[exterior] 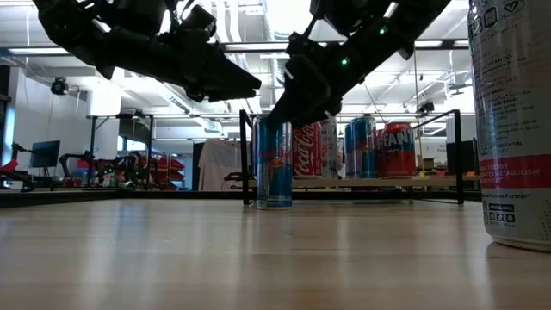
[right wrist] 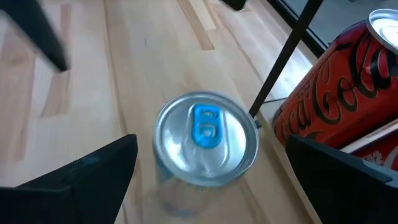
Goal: Place canned beverage on shelf
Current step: Put the white and blue soda can on the shelf
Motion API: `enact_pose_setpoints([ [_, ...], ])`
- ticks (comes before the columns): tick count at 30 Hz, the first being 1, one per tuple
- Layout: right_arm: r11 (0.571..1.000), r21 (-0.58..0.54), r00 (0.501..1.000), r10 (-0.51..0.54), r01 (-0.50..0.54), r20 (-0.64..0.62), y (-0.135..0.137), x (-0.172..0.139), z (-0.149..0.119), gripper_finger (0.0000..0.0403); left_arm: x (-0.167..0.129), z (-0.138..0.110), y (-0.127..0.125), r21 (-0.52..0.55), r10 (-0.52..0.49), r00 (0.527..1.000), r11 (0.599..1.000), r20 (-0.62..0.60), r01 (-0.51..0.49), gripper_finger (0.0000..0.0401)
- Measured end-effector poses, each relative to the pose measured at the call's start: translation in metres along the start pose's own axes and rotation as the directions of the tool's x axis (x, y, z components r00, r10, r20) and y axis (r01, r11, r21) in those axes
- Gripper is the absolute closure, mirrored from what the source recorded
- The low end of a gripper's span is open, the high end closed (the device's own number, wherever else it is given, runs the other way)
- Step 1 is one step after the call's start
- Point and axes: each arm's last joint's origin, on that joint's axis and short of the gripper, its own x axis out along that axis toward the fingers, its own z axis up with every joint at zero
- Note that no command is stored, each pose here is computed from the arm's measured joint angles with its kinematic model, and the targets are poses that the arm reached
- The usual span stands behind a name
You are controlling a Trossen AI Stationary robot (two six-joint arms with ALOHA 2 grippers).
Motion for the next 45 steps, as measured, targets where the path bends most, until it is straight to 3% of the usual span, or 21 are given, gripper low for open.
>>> enact_pose_setpoints([
  [13, 1.000, -0.019, 1.000, -0.002, 0.002, 0.006, 0.003, 0.019, -0.008, 0.0022, 0.000, 0.000, 0.000, 0.000, 0.000, 1.000, 1.000, 0.002, 0.000, 0.0070],
  [29, 1.000, -0.011, 1.000, 0.008, -0.008, 0.005, 0.001, 0.021, -0.008, 0.0178, 0.000, 0.001, 0.000, -0.001, 0.000, 1.000, 1.000, 0.007, 0.000, 0.0070],
  [45, 0.998, 0.023, 0.997, 0.062, -0.063, 0.047, -0.002, -0.006, 0.009, 0.0176, -0.009, 0.015, 0.003, -0.015, 0.006, 0.997, 1.000, 0.073, -0.005, 0.0070],
])
